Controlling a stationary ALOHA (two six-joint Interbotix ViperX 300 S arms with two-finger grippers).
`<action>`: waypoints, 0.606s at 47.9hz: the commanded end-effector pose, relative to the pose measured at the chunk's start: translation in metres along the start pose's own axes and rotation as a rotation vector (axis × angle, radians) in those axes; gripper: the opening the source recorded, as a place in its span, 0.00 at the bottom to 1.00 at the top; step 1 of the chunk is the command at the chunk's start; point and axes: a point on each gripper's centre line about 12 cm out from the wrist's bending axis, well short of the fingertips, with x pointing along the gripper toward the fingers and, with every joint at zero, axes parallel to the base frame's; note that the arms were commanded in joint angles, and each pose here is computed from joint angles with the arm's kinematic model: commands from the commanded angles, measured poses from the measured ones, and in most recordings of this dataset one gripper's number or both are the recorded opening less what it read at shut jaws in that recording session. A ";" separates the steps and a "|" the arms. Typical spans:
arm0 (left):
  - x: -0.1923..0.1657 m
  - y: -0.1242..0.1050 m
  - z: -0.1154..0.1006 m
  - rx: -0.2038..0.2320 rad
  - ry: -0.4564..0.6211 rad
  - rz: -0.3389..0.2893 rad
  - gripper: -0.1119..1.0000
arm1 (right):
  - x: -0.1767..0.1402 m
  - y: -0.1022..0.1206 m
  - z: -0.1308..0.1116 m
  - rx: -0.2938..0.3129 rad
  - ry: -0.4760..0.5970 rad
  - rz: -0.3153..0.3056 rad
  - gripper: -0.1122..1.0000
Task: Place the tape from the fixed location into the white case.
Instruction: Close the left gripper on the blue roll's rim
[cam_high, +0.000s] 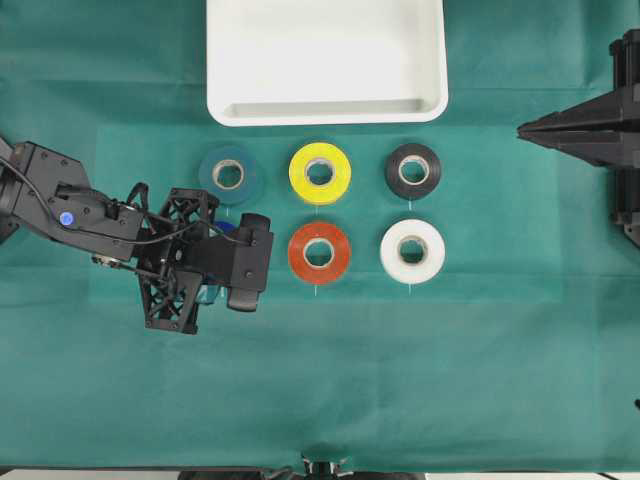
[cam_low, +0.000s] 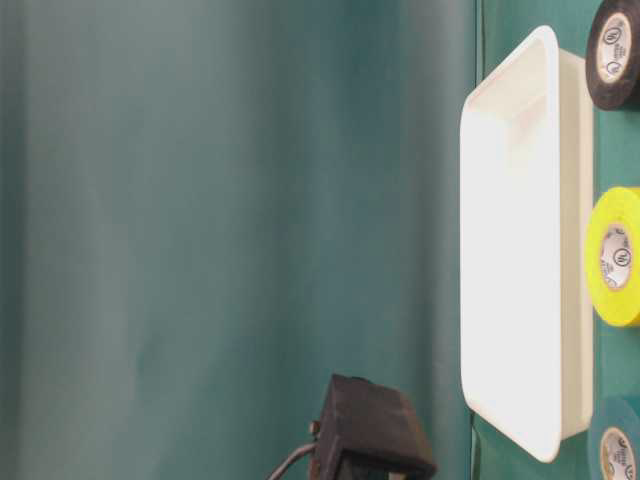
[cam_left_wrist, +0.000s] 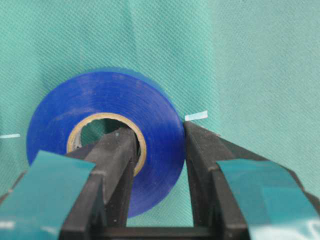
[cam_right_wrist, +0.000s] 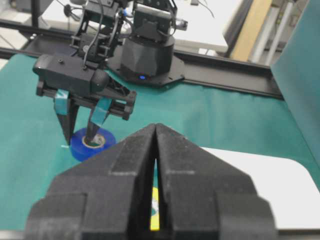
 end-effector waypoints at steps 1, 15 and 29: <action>-0.006 -0.001 0.007 0.003 -0.029 -0.003 0.33 | 0.002 0.000 0.012 -0.003 -0.031 -0.002 0.10; -0.008 -0.002 0.009 0.003 -0.037 -0.004 0.33 | 0.002 0.000 0.013 -0.003 -0.032 -0.002 0.10; -0.025 -0.003 0.017 0.003 -0.061 -0.008 0.33 | 0.002 0.000 0.012 -0.003 -0.023 -0.002 0.10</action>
